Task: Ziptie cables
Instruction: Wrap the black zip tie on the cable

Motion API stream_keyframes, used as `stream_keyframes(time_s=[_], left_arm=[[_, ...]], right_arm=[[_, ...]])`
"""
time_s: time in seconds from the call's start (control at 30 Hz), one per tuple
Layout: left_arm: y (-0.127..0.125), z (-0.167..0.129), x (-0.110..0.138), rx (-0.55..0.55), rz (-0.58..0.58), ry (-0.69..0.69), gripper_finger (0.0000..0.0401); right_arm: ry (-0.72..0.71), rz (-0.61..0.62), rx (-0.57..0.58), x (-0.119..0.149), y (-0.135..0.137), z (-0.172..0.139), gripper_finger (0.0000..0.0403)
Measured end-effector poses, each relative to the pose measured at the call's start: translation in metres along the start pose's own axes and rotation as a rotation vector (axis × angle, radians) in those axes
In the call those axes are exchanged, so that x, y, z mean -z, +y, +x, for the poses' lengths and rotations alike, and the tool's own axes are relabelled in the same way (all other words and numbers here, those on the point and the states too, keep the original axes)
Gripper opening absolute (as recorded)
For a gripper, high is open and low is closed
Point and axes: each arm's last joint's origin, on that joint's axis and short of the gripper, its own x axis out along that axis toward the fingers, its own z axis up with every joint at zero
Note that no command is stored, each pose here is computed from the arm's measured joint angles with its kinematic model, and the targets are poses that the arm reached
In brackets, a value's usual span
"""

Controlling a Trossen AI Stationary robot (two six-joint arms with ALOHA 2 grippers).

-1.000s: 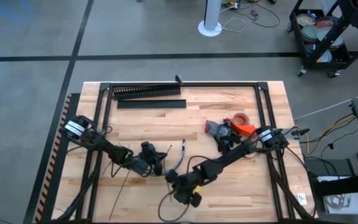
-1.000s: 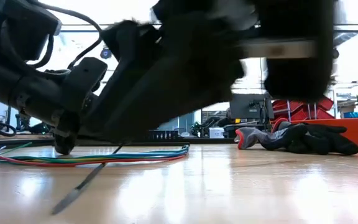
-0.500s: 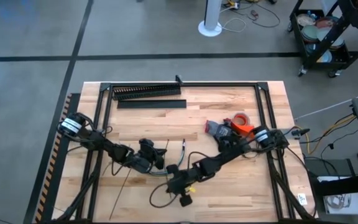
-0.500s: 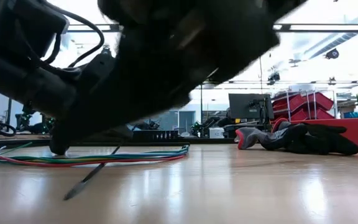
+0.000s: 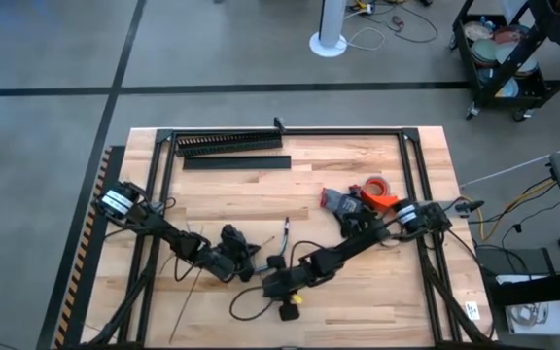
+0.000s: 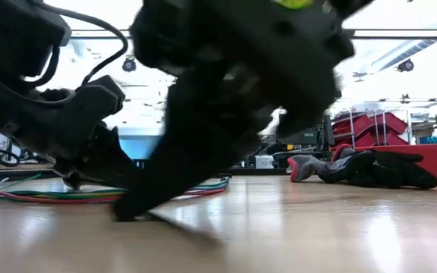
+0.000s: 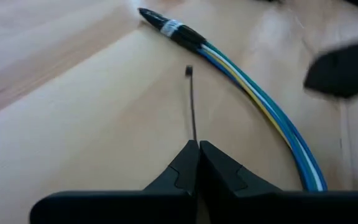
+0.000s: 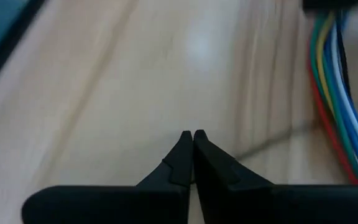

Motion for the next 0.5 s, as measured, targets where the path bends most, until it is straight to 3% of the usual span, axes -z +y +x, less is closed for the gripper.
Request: stream_keyframes(time_s=[0.23,0.5], left_arm=[[-0.015,-0.01,-0.013,0.115,0.173,-0.069,0.0],[-0.029,-0.021,-0.022,0.175,0.336,-0.179,0.0]], right_arm=[[0.238,0.039,0.063,0.004,-0.002,-0.04,0.0],[0.27,0.16,0.165,0.006,-0.001,-0.048,0.0]])
